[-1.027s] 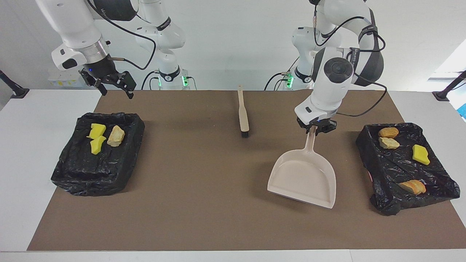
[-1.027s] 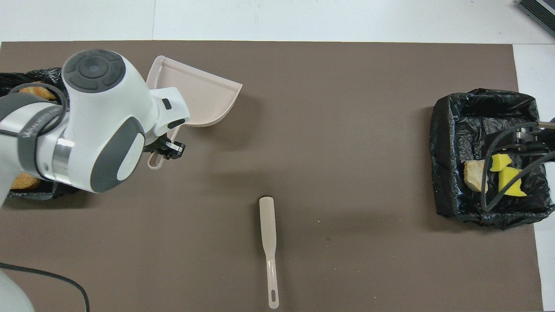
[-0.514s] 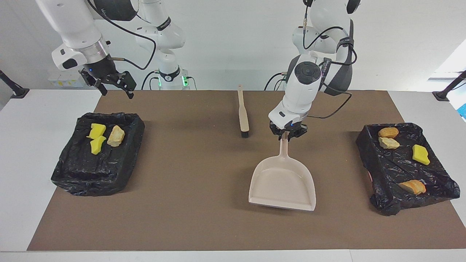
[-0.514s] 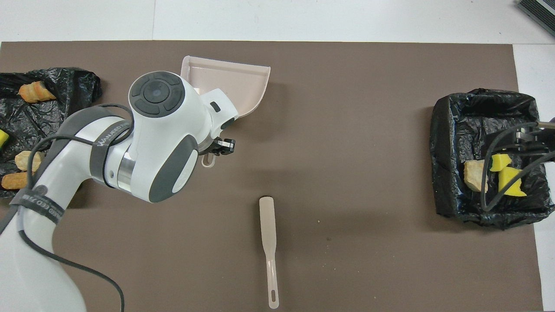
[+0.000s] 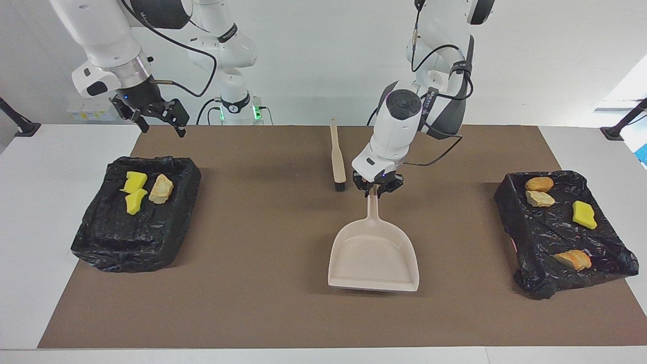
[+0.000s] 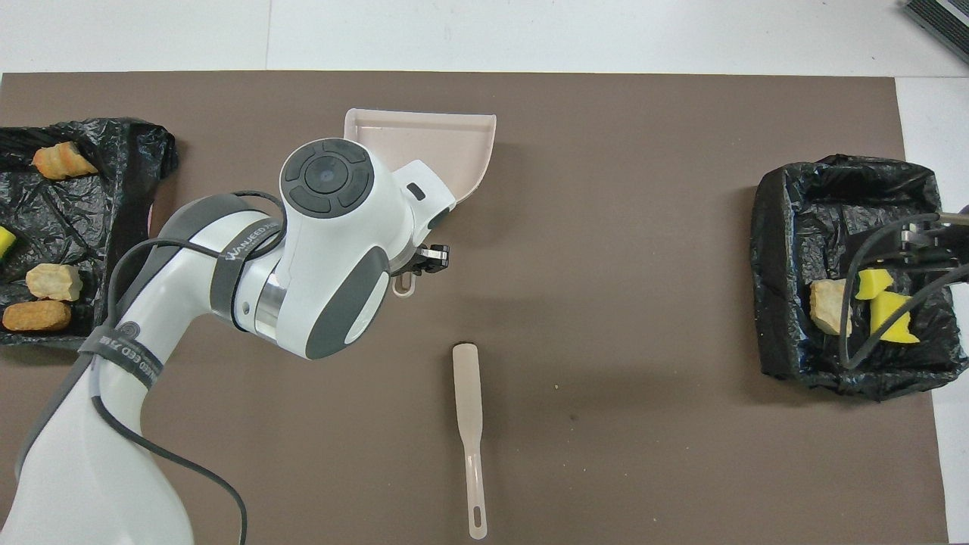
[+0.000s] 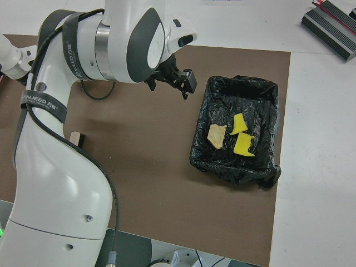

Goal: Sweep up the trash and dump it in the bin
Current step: 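Carry the dustpan to the table center and lower it with the left gripper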

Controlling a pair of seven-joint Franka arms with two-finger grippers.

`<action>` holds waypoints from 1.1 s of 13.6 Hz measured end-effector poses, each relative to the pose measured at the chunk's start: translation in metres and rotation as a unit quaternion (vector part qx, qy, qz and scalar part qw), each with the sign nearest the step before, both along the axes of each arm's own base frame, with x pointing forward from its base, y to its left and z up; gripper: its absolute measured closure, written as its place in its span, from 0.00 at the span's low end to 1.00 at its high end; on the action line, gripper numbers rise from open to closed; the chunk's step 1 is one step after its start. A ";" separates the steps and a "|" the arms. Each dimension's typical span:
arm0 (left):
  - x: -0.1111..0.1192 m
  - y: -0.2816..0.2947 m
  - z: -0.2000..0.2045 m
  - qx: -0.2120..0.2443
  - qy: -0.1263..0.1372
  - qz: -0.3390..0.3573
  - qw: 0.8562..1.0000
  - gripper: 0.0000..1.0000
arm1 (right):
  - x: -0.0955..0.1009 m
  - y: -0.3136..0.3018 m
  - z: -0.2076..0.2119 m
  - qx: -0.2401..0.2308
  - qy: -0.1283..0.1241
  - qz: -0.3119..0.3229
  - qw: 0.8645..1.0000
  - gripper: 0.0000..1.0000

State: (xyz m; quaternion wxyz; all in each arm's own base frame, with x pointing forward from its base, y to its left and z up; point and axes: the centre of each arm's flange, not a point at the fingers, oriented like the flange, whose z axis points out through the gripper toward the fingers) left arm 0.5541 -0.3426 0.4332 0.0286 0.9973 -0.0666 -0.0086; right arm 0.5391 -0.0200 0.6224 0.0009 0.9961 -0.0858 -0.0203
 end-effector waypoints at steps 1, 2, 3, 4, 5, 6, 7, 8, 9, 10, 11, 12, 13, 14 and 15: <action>0.001 -0.005 0.000 -0.003 0.000 0.006 1.000 0.68 | 0.000 0.000 0.000 0.000 0.000 0.000 1.000 0.00; 0.003 -0.010 -0.001 -0.004 0.002 0.009 1.000 0.68 | 0.000 0.000 0.000 0.000 0.000 0.000 1.000 0.00; 0.006 -0.014 -0.003 -0.005 0.003 0.011 1.000 0.68 | 0.000 0.000 0.000 0.000 0.000 0.000 1.000 0.00; 0.008 -0.016 -0.005 -0.005 0.004 0.012 1.000 0.68 | 0.000 0.000 0.000 0.000 0.000 0.000 1.000 0.00; 0.011 -0.018 -0.006 -0.005 0.004 0.013 1.000 0.68 | 0.000 0.000 0.000 0.000 0.000 0.000 1.000 0.00; 0.015 -0.021 -0.008 -0.005 0.003 0.017 1.000 0.68 | 0.000 0.000 0.000 0.000 0.000 0.000 1.000 0.00; 0.019 -0.024 -0.011 -0.006 0.004 0.023 1.000 0.68 | 0.000 0.000 0.000 0.000 0.000 0.000 1.000 0.00; 0.021 -0.026 -0.014 -0.006 0.005 0.029 1.000 0.68 | 0.000 0.000 0.000 0.000 0.000 0.000 1.000 0.00; 0.023 -0.027 -0.016 -0.006 0.006 0.033 0.999 0.68 | 0.000 0.000 0.000 0.000 0.000 0.000 1.000 0.00; 0.024 -0.028 -0.018 -0.006 0.007 0.035 0.999 0.68 | 0.000 0.000 0.000 0.000 0.000 0.000 1.000 0.00; 0.024 -0.029 -0.023 -0.004 0.009 0.035 0.999 0.68 | 0.000 0.000 0.000 0.000 0.000 0.000 1.000 0.00; 0.025 -0.029 -0.029 -0.002 0.013 0.035 0.999 0.68 | 0.000 0.000 0.000 0.000 0.000 0.000 1.000 0.00; 0.025 -0.032 -0.038 0.001 0.018 0.034 0.999 0.68 | 0.000 0.000 0.000 0.000 0.000 0.000 1.000 0.00; 0.024 -0.034 -0.046 0.004 0.022 0.032 0.999 0.68 | 0.000 0.000 0.000 0.000 0.000 0.000 1.000 0.00; 0.023 -0.038 -0.053 0.006 0.025 0.029 0.999 0.68 | 0.000 0.000 0.000 0.000 0.000 0.000 1.000 0.00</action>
